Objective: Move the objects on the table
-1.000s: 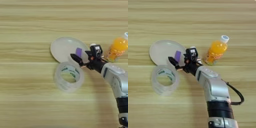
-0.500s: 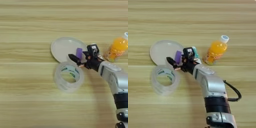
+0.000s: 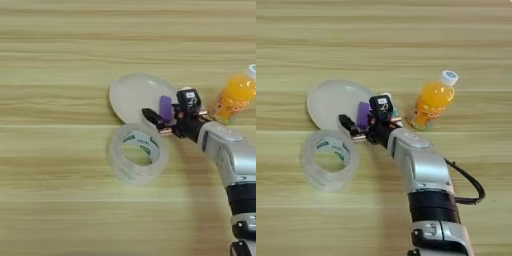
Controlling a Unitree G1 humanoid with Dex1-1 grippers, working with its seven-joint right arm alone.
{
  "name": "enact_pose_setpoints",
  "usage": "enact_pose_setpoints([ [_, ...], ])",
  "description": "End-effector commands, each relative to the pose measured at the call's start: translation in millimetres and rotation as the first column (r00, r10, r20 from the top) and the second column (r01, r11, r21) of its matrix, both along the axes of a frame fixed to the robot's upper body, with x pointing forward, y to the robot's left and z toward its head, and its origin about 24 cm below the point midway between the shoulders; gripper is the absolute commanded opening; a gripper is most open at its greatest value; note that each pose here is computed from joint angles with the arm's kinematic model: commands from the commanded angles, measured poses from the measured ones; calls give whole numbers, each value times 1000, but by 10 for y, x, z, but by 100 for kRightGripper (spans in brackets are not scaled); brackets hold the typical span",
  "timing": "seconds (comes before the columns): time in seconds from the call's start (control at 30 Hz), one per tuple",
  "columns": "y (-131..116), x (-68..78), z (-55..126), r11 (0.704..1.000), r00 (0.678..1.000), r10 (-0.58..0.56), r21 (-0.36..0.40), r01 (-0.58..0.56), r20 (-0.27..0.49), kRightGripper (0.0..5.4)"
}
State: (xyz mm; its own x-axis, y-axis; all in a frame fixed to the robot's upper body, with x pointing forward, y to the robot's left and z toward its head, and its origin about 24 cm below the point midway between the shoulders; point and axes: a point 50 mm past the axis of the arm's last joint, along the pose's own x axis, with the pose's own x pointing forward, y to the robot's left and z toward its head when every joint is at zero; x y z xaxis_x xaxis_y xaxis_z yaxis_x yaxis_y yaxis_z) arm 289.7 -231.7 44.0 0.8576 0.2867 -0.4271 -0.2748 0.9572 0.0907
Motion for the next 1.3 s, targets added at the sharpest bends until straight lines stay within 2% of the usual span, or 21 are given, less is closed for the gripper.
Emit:
enact_pose_setpoints([
  [0.03,12,169,324,999,993,28,-41,-24,118,538],
  [0.4,-7,205,234,1000,998,18,-27,-16,63,537],
  [1.3,-36,226,231,999,996,15,-44,-11,90,227],
])
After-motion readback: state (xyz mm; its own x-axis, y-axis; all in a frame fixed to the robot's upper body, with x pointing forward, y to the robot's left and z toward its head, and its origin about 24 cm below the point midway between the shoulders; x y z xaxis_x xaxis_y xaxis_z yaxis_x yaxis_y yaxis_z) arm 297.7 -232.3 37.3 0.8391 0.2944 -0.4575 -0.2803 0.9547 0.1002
